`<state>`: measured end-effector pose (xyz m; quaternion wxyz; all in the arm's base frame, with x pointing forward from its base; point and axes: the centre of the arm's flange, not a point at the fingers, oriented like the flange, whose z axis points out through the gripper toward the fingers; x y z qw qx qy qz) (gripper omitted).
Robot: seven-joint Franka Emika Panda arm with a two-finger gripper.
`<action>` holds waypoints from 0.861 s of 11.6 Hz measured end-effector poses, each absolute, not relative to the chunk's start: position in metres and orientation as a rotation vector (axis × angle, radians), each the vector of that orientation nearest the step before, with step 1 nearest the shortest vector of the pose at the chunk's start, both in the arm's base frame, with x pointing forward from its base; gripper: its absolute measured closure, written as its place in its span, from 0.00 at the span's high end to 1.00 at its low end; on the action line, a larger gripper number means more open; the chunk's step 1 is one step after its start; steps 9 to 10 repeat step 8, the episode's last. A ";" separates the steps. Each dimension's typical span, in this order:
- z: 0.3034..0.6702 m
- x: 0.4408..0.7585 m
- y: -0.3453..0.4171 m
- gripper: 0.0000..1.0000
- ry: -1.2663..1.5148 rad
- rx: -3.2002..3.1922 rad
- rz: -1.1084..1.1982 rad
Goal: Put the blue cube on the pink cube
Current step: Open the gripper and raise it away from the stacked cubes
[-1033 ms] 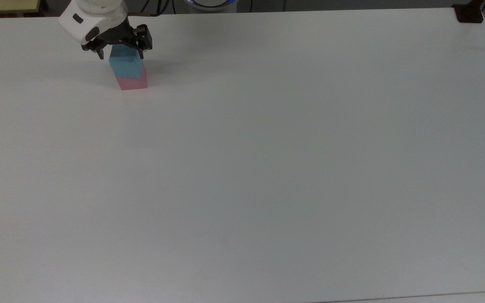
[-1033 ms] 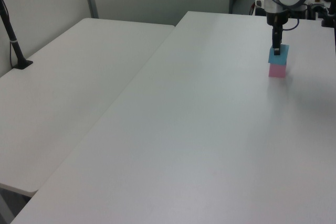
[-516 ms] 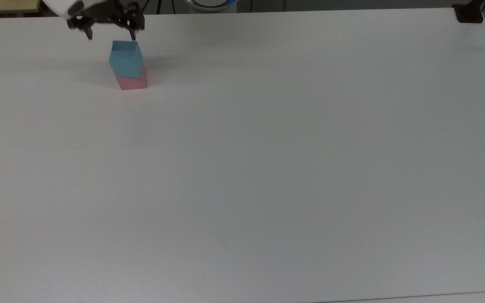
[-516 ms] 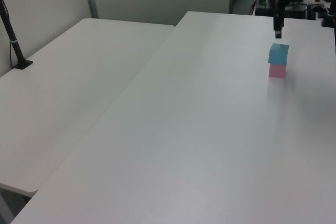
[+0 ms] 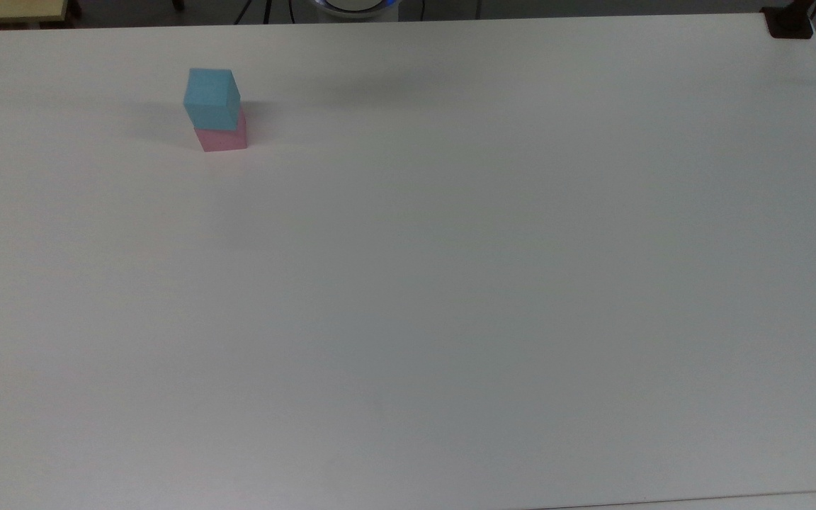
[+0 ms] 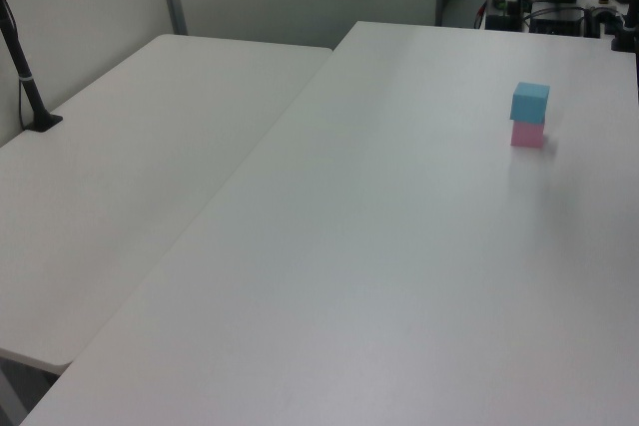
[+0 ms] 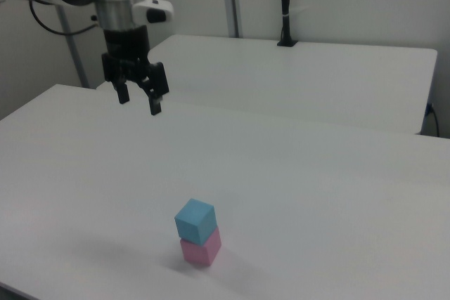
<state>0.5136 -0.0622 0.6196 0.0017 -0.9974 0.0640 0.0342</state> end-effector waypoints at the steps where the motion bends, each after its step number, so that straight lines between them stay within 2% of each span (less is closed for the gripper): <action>1: 0.625 0.516 -0.052 1.00 0.179 -3.124 0.087; 6: 0.613 0.550 -0.053 1.00 0.109 -3.117 -0.088; 10: 0.612 0.551 -0.053 1.00 0.109 -3.112 -0.089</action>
